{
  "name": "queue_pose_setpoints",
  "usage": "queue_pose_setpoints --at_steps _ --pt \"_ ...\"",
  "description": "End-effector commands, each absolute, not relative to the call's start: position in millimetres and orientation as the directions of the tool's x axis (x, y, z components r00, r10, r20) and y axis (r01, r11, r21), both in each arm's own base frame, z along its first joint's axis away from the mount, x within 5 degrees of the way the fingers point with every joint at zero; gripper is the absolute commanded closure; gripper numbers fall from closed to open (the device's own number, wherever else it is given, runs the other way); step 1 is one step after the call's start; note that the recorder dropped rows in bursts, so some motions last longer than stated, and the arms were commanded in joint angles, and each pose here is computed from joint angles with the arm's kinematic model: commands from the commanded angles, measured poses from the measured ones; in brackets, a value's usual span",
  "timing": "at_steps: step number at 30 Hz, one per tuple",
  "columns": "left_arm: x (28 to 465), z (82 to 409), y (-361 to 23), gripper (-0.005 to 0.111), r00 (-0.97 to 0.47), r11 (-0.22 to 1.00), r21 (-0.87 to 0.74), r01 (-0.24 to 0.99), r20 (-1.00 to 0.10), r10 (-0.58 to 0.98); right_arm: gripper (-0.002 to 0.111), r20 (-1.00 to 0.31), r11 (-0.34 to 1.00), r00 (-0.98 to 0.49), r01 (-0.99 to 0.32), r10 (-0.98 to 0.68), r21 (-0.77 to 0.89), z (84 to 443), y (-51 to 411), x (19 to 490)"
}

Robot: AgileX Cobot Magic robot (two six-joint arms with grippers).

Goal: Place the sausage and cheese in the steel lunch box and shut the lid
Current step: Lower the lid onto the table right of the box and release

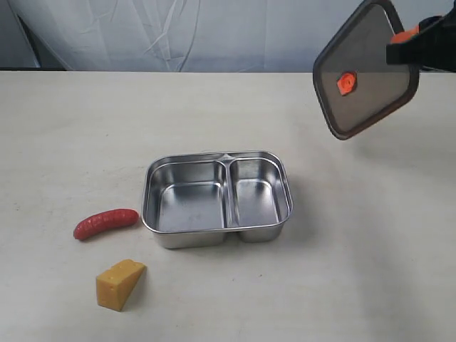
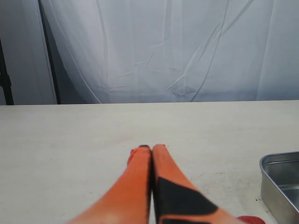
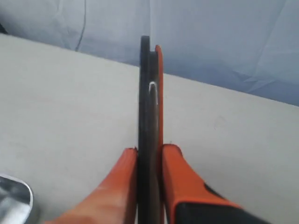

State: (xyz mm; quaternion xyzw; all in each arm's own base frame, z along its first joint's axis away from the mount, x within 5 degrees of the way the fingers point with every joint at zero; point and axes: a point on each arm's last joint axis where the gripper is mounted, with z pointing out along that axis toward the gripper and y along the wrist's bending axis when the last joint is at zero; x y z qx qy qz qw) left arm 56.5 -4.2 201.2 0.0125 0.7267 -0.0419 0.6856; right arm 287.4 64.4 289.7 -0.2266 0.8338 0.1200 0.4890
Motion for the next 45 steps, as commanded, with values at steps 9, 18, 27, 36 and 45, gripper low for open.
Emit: queue_pose_setpoints --at_steps 9,18,27,36,45 --pt "56.2 201.0 -4.6 0.107 -0.050 0.996 -0.044 0.083 -0.998 -0.040 0.109 -0.518 0.584 -0.414 -0.781 -0.748 -0.220 262.8 105.1 247.0" --pt "56.2 201.0 -4.6 0.107 -0.050 0.996 -0.044 0.083 -0.998 -0.040 0.109 -0.279 0.550 -0.511 -0.831 -0.813 -0.081 251.0 128.0 208.2" --pt "56.2 201.0 -4.6 0.107 -0.050 0.996 -0.044 0.083 -0.998 -0.040 0.109 -0.124 0.496 -0.495 -0.868 -0.860 0.025 246.5 143.8 176.4" --pt "56.2 201.0 -4.6 0.107 -0.050 0.996 -0.044 0.083 -0.998 -0.040 0.109 -0.042 0.391 -0.398 -0.914 -0.917 0.111 227.4 159.6 139.3" --pt "56.2 201.0 -4.6 0.107 -0.050 0.996 -0.044 0.083 -0.998 -0.040 0.109 -0.083 0.329 -0.337 -0.939 -0.938 0.098 212.6 170.8 123.1"
